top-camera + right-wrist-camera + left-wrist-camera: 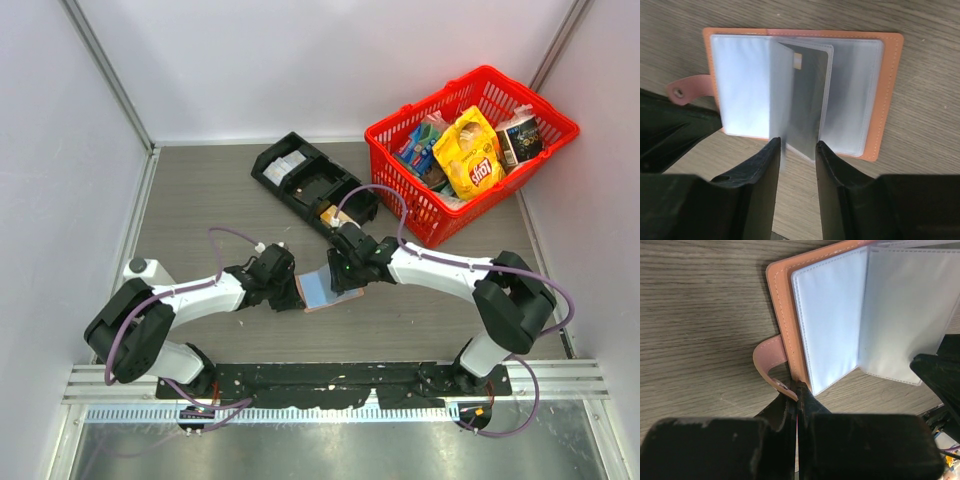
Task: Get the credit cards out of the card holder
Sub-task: Remove the credit card from the card holder.
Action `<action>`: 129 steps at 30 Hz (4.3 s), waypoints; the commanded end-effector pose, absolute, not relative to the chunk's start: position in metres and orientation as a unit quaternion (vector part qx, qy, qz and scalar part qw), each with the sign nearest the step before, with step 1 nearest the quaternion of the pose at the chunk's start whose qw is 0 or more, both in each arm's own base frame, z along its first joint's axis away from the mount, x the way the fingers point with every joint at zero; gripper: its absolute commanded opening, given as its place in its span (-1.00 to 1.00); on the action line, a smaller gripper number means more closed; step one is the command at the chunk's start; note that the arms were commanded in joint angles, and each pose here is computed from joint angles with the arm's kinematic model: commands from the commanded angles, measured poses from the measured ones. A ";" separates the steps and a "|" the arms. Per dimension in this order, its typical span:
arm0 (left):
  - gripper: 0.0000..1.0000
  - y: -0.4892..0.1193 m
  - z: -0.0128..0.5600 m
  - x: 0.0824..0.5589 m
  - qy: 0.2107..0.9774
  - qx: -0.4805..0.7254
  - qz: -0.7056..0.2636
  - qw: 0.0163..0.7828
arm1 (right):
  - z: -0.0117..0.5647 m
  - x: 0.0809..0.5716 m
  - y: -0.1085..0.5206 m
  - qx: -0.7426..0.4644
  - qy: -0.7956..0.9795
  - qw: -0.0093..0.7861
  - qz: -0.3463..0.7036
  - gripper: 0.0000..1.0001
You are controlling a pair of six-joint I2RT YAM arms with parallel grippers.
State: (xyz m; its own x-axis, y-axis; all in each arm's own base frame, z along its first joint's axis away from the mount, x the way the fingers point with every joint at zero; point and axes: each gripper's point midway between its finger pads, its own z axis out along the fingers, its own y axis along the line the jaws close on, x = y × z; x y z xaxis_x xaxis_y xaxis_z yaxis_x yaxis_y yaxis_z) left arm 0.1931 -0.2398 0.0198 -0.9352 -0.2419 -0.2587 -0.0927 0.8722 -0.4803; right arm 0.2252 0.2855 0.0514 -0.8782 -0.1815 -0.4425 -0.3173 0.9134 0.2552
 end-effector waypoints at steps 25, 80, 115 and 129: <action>-0.99 -0.242 0.025 0.195 0.948 -0.094 -0.247 0.175 | 0.120 0.232 0.308 -0.157 0.919 0.274 0.235 0.56; -0.33 -0.306 0.078 0.251 0.876 -0.139 -0.393 0.243 | 0.049 0.266 0.265 -0.097 0.923 0.287 0.238 -0.54; -0.56 -0.321 0.084 0.253 0.836 -0.181 -0.466 0.226 | 0.028 0.251 0.259 -0.092 0.930 0.257 0.244 -0.59; -0.61 -0.311 0.072 0.251 0.839 -0.225 -0.448 0.214 | 0.023 0.249 0.257 -0.091 0.932 0.253 0.241 -0.60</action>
State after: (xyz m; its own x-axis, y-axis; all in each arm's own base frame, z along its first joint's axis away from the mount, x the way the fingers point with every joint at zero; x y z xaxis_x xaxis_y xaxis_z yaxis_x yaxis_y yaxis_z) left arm 0.2414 -0.3076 0.0490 -0.8361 -0.5274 -0.1510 -0.2014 0.5511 -0.8098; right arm 0.2550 0.2624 0.0304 -0.8467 -0.0425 -0.5304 -0.3025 0.8585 0.4140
